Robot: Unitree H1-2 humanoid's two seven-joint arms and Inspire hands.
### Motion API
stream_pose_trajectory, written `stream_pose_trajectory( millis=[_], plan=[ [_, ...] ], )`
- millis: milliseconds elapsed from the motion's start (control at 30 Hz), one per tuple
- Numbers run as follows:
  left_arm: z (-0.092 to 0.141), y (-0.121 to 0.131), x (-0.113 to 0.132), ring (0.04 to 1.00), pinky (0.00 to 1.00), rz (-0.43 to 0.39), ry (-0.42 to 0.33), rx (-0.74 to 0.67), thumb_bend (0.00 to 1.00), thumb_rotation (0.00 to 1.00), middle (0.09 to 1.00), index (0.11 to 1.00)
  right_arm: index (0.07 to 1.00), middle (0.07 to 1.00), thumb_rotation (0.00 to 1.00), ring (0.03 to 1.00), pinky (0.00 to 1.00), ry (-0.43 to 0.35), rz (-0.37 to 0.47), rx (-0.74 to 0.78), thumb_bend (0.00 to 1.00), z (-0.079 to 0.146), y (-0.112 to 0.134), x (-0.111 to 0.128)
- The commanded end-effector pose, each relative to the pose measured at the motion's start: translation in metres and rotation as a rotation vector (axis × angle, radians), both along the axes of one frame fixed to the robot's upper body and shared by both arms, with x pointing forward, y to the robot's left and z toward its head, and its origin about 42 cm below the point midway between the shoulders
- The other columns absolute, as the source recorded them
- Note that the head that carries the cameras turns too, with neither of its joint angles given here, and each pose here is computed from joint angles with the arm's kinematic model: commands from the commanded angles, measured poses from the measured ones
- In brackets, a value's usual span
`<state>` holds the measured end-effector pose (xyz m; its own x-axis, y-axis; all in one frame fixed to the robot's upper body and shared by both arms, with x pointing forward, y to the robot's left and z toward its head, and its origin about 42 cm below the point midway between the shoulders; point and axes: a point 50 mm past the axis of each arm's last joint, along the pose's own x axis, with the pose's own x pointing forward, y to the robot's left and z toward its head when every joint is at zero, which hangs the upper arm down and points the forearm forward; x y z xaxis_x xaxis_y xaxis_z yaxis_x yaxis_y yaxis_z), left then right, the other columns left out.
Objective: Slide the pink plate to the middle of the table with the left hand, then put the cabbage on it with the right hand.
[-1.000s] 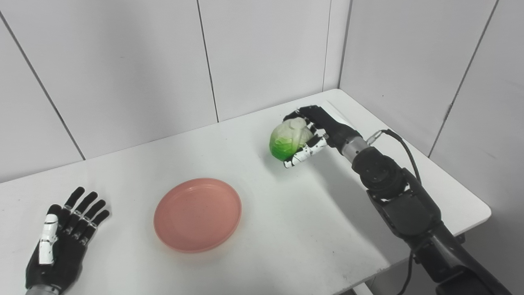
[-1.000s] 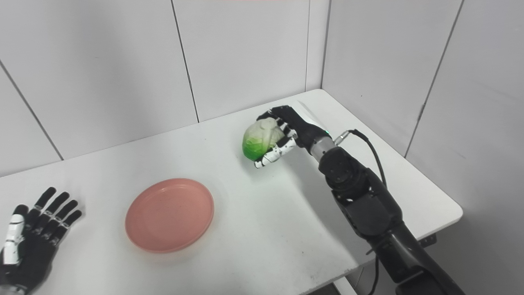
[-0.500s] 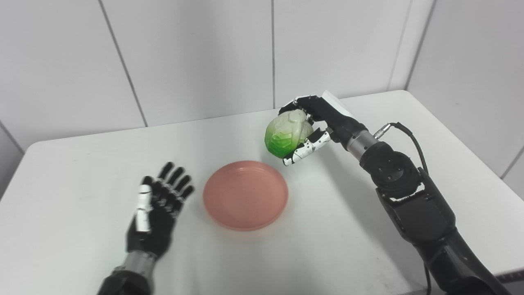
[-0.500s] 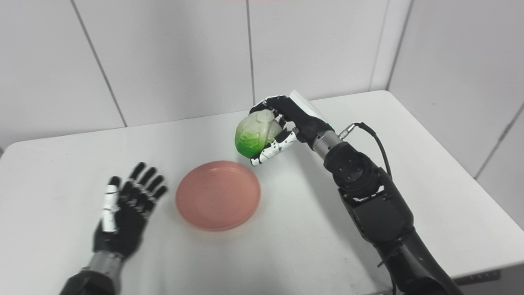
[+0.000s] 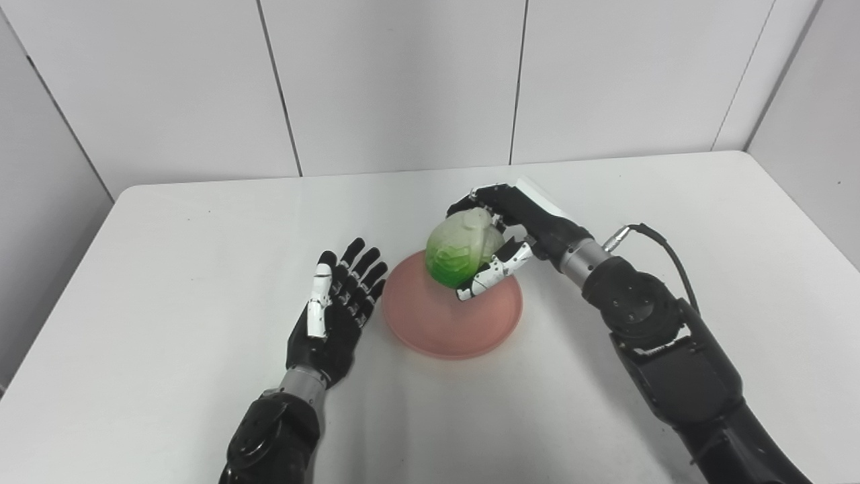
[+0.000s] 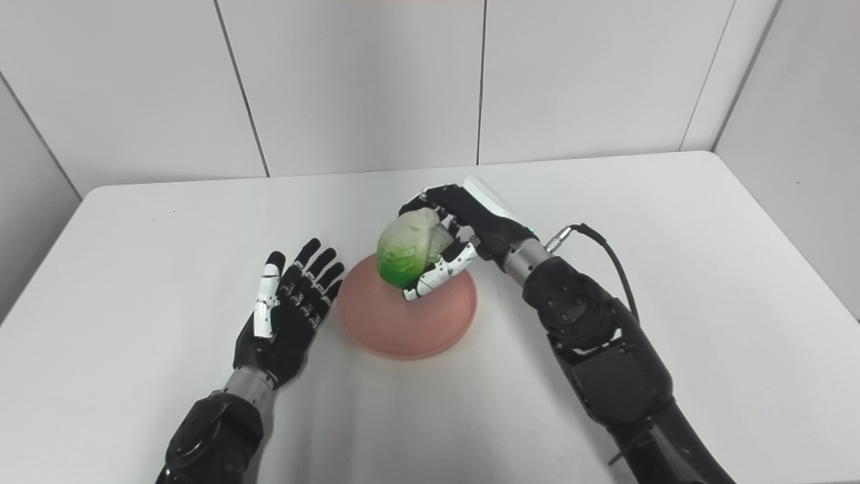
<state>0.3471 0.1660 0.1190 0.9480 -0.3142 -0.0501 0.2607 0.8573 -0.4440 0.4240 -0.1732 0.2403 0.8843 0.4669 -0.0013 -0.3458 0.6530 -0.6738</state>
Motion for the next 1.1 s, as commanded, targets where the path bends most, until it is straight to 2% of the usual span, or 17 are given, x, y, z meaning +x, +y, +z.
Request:
stream_pose_trajectory(
  millis=[0, 567, 833, 1067],
  plan=[
    [-0.019, -0.001, -0.006, 0.945, 0.96, -0.006, 0.128, 0.036, 0.49, 0.98, 0.947, 0.941, 0.526, 0.446, 0.00, 0.406, 0.34, -0.093, 0.052, 0.019, 0.52, 0.018, 0.007, 0.004],
    [-0.015, 0.000, -0.006, 0.937, 0.95, -0.009, 0.124, 0.038, 0.49, 0.99, 0.939, 0.935, 0.521, 0.448, 0.00, 0.407, 0.35, -0.045, 0.083, -0.017, 0.53, -0.020, 0.015, 0.004],
    [-0.014, 0.000, -0.006, 0.933, 0.95, -0.005, 0.127, 0.042, 0.50, 0.98, 0.936, 0.933, 0.523, 0.420, 0.00, 0.378, 0.33, -0.096, 0.104, -0.065, 0.52, -0.033, 0.019, 0.002],
    [-0.015, -0.001, -0.005, 0.932, 0.94, -0.004, 0.129, 0.042, 0.51, 0.97, 0.935, 0.930, 0.525, 0.429, 0.00, 0.396, 0.36, -0.119, 0.124, -0.084, 0.52, -0.046, 0.020, -0.001]
  ],
)
